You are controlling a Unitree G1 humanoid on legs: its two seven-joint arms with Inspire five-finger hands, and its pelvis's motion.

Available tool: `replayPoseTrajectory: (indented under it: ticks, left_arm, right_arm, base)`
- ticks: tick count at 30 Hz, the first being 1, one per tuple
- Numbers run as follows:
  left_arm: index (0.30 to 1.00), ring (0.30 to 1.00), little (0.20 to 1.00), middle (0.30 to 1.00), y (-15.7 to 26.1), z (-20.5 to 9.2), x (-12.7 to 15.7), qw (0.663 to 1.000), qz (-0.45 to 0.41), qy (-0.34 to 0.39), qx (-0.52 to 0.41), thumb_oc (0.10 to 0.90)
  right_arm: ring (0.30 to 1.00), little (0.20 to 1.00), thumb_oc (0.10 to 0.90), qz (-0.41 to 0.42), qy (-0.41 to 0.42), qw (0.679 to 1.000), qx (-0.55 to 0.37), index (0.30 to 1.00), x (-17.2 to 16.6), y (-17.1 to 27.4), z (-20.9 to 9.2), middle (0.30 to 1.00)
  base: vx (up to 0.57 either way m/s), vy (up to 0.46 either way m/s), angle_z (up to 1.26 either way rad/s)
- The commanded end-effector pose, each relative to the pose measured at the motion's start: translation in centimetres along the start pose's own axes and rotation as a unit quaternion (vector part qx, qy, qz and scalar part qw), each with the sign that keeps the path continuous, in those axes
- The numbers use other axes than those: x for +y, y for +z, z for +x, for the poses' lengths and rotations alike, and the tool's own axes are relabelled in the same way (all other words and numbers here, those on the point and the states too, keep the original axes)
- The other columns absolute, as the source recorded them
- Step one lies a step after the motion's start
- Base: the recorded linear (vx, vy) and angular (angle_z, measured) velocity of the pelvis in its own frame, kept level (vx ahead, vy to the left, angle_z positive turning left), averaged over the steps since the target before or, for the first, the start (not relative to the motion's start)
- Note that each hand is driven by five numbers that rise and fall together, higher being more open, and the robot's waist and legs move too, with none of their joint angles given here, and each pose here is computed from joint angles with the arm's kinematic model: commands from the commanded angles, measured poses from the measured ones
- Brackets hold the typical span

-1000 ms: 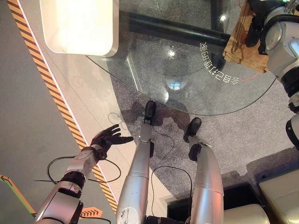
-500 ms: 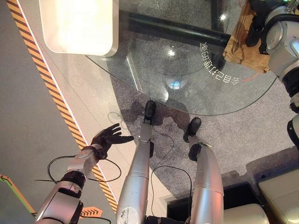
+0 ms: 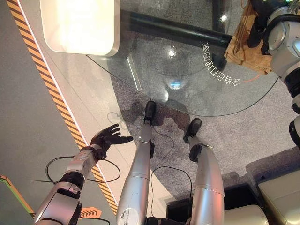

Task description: Wipe the table with a cloth and put it in the basket.

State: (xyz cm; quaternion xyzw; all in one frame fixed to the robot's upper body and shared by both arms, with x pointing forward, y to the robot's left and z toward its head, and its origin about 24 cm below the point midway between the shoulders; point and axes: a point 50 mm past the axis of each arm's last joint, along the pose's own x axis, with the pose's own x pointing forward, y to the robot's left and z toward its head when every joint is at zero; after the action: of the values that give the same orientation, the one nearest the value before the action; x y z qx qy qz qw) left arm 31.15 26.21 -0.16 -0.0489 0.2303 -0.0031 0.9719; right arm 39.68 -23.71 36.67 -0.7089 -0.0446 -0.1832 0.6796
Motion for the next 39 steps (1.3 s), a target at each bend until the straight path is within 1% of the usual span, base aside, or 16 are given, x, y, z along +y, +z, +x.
replayPoseTrajectory:
  ticks: [1, 22, 28, 39]
  left_arm:
    - [0.900, 0.900, 0.900, 0.900, -1.45, -1.26, 2.65, 0.999, 0.001, 0.036, 0.025, 0.800]
    - [0.900, 0.900, 0.900, 0.900, -1.52, -1.37, 2.84, 0.999, 0.001, 0.036, 0.026, 0.800]
    - [0.900, 0.900, 0.900, 0.900, -1.53, -1.49, 3.09, 0.999, 0.000, 0.037, 0.026, 0.800]
    - [0.900, 0.900, 0.900, 0.900, -1.36, -1.53, 3.22, 0.999, 0.001, 0.037, 0.028, 0.800]
  right_arm:
    - [0.300, 0.200, 0.100, -0.044, 0.016, 0.999, 0.025, 0.300, 0.54, -2.14, -0.19, 0.300]
    - [0.300, 0.200, 0.100, -0.046, 0.019, 0.998, 0.025, 0.300, 0.52, -2.17, -0.21, 0.300]
    - [0.300, 0.200, 0.100, -0.075, 0.030, 0.997, 0.019, 0.300, 0.46, -2.06, -0.24, 0.300]
    - [0.300, 0.200, 0.100, -0.088, 0.035, 0.995, 0.023, 0.300, 0.50, -2.27, -0.34, 0.300]
  base:
    - [0.00, 0.000, 0.00]
    - [0.00, 0.000, 0.00]
    - [0.00, 0.000, 0.00]
    - [0.00, 0.000, 0.00]
